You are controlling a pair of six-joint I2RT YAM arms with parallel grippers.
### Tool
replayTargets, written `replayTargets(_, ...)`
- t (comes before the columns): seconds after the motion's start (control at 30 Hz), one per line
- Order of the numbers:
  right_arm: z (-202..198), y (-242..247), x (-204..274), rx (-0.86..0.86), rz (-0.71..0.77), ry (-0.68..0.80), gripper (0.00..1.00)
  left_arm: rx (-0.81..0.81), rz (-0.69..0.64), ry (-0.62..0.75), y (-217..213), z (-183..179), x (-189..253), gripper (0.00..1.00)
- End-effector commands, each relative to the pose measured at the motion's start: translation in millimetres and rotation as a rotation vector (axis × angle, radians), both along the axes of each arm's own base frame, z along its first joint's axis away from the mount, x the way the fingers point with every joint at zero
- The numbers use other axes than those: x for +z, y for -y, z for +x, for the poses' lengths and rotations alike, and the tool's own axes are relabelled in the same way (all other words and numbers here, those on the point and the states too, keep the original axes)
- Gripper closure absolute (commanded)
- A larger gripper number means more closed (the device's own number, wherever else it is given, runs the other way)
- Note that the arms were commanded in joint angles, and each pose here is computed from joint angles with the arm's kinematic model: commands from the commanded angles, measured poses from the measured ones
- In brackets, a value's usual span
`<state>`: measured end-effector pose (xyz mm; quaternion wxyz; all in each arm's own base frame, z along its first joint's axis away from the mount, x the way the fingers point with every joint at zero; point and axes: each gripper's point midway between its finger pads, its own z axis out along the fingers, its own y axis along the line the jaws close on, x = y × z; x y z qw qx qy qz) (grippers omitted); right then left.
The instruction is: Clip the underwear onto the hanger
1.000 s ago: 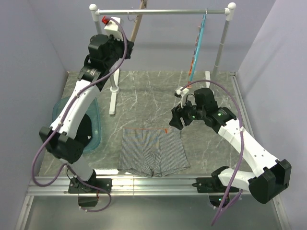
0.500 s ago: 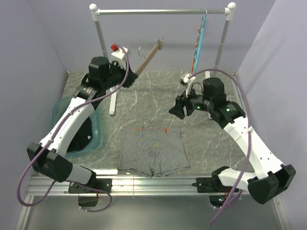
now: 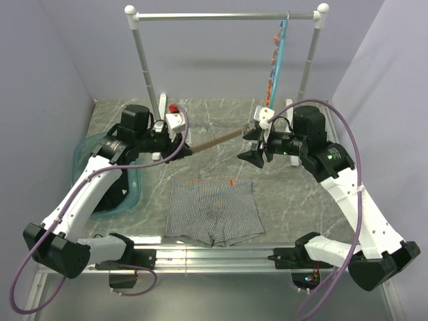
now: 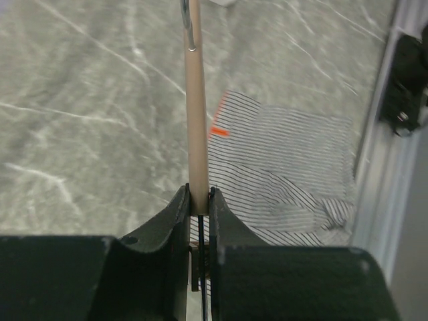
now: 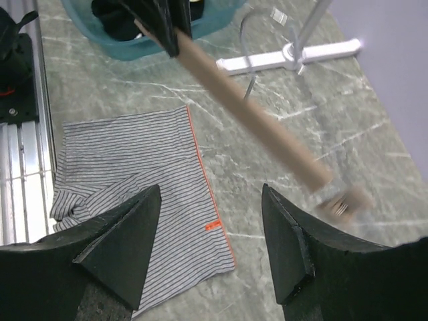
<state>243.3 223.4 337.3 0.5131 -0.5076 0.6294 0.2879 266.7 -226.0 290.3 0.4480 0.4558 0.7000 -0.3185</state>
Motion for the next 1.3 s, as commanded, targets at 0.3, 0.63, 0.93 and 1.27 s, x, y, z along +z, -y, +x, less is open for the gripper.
replayTargets(0.3,8.1,-34.7,-6.1,0.172,-0.071,0.167,0.31,-0.265,0.011,-0.016,17.6,-22.6,-3.4,1.00)
replayTargets(0.63,10.1,-46.6,-41.6,0.222,-0.112,0.057,0.31,-0.335,-0.007,-0.003,23.9,-32.1,-4.4,1.00)
replayTargets(0.93,10.1,-45.3,-54.7,0.233,-0.138,0.046,0.48,-0.353,-0.035,0.004,28.2,-35.5,1.1,1.00)
replayTargets(1.27,0.6,-42.4,-70.7,0.290,-0.202,-0.041,0.63,-0.355,-0.034,0.032,26.9,-36.7,4.2,1.00)
